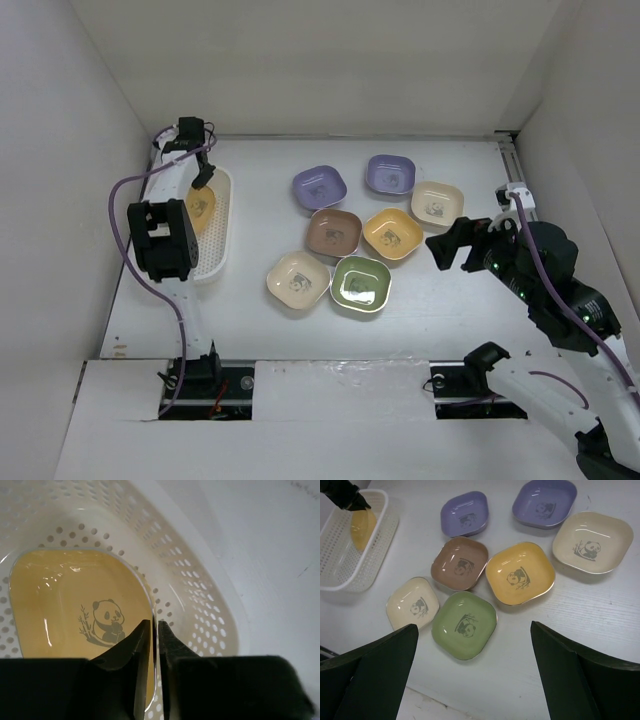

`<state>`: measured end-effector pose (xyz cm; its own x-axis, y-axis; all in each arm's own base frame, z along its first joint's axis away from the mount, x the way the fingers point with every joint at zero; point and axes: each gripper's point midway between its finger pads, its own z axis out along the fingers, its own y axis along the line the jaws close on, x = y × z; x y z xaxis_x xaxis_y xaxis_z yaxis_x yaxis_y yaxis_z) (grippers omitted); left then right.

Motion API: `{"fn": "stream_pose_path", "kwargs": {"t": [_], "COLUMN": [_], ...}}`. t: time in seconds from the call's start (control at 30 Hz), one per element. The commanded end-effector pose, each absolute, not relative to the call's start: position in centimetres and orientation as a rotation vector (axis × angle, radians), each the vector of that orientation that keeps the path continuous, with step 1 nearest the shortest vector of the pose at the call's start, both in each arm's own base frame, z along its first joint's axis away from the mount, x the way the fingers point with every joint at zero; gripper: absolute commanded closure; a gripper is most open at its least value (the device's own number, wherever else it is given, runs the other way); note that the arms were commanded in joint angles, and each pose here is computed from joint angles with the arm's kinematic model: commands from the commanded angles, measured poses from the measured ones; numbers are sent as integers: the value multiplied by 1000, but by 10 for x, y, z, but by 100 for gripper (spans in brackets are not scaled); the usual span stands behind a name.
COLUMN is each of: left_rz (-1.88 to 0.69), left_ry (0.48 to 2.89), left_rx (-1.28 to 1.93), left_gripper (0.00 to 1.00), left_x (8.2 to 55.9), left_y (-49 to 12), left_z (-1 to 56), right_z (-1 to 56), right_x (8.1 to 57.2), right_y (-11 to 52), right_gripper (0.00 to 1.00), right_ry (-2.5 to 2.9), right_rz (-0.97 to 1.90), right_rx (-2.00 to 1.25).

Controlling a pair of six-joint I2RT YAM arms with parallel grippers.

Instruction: Place the plates into the plastic bin on the countertop

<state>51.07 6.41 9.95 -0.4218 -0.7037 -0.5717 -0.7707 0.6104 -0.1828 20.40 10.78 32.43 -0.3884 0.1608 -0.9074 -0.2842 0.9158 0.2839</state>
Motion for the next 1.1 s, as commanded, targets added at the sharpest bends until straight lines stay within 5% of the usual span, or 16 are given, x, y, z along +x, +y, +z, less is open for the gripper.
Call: {"fn": "stream_pose_path", "kwargs": {"t": [0.0, 0.1, 0.13, 0.27, 0.63, 0.8, 1.07], "left_rz": [99, 92, 93, 114, -259, -317, -472], "left_ry": [2127, 2114, 2117, 2036, 1856, 1935, 2153], "left_rx": [-1147, -1144, -1144, -1158, -716, -504, -199], "left_gripper": [90, 66, 43, 3, 0, 0, 0], "left_x": [527, 527, 522, 514, 467, 429, 346], "left_y": [66, 66, 66, 70, -50, -128, -213], "left_z": [138, 138, 140, 169, 315, 307, 217], "right_z": [331, 331, 331, 329, 326, 342, 336], "right_x": [208, 208, 208, 209, 215, 215, 217], "right_y": [107, 107, 107, 110, 106, 93, 91], "right_gripper": [0, 0, 0, 0, 0, 0, 0], "right_ry": [1877, 1877, 1877, 1887, 1890, 1853, 1900], "right_rz": [485, 485, 485, 490, 455, 397, 360], "right_rx": [-67, -67, -67, -75, -51, -25, -33]}}
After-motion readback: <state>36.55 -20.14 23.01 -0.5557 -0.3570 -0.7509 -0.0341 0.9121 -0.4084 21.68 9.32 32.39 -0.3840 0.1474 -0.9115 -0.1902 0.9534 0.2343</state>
